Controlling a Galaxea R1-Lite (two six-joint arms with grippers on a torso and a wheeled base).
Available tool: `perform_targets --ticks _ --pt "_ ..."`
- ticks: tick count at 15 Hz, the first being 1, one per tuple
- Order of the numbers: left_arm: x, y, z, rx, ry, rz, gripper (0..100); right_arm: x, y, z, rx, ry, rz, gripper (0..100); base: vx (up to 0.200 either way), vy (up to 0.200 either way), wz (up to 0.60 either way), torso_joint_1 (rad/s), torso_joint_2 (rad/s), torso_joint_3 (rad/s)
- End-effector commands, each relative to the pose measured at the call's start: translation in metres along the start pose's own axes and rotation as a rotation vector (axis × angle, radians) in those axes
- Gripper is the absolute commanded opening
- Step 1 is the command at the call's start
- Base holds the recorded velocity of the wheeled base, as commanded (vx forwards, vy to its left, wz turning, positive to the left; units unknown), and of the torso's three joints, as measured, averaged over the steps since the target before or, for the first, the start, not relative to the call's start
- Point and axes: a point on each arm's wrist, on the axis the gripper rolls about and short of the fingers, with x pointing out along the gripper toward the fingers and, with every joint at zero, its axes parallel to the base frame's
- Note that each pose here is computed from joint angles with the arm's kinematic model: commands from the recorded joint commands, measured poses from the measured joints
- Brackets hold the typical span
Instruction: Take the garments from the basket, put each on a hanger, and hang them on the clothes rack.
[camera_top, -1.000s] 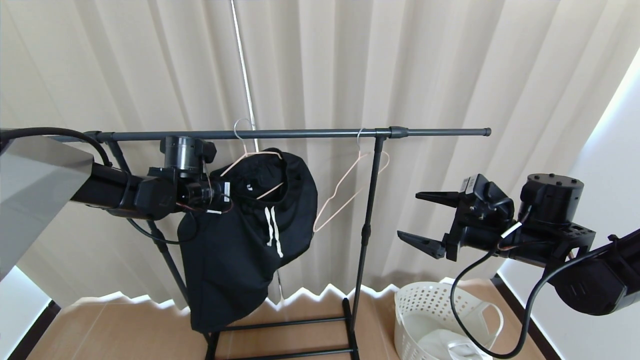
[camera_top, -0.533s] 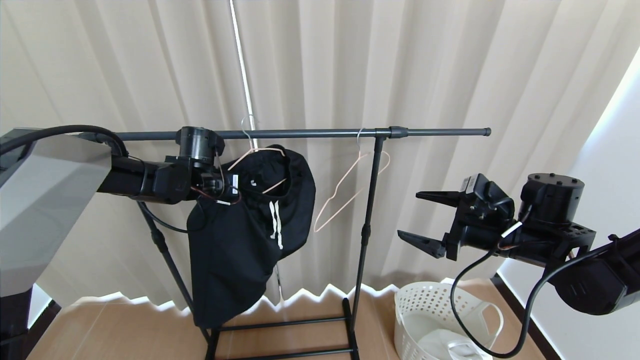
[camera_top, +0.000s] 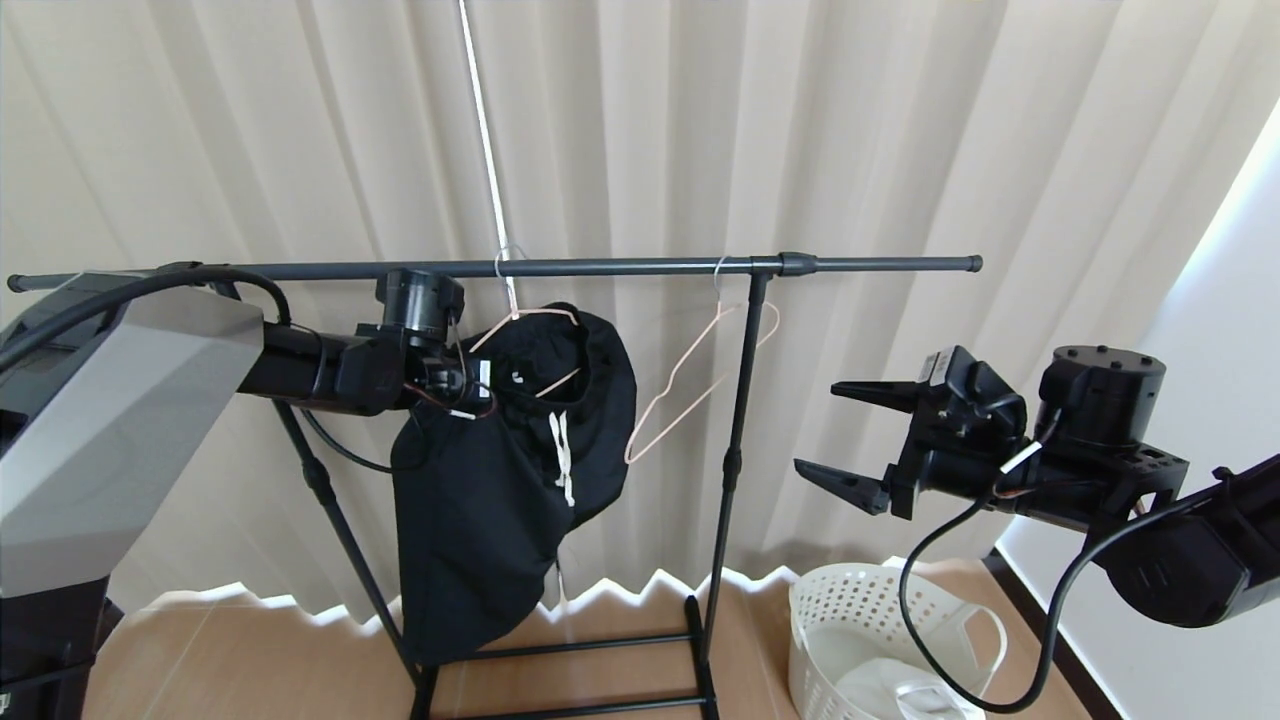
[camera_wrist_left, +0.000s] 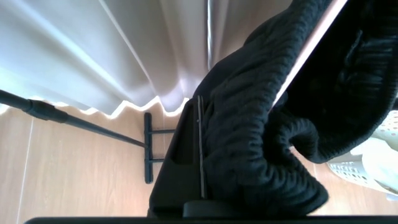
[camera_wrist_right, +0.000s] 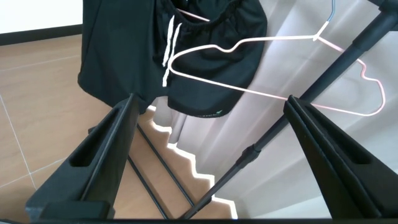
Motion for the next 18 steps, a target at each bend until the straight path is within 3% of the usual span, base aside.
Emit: perform_targets --ticks 1,4,5,8,12,16,18 --pt "0.001 -0.001 -0.001 0.002 0.001 0.0 0 0.001 0.0 -0.001 0.002 0.003 0.0 100 0.0 0.0 0.0 0.0 0.0 0.0" --pt "0.005 -0.001 -0.003 0.004 0.009 0.001 0 0.001 0.0 -0.002 0.003 0.003 0.002 100 0.0 0.0 0.0 0.0 0.0 0.0" --pt "0.005 -0.001 -0.003 0.004 0.009 0.001 100 0.001 0.0 -0.001 0.002 0.002 0.002 100 0.0 0.0 0.0 0.0 0.0 0.0" --pt "0.001 -0.004 -0.006 0.015 0.026 -0.004 100 0.001 0.0 -0.002 0.003 0.003 0.002 100 0.0 0.0 0.0 0.0 0.0 0.0" --pt "-0.037 -0.007 0.008 0.037 0.07 -0.02 100 0.001 0.0 0.0 0.0 0.0 0.001 100 0.0 0.0 0.0 0.0 0.0 0.0" --pt "-0.052 -0.006 0.009 0.056 0.077 -0.025 100 -0.001 0.0 0.002 -0.004 -0.004 -0.001 100 0.0 0.0 0.0 0.0 0.0 0.0" --pt "-0.077 -0.001 0.002 0.114 0.104 -0.031 100 -0.001 0.0 0.003 -0.007 -0.008 -0.002 100 0.0 0.0 0.0 0.0 0.0 0.0"
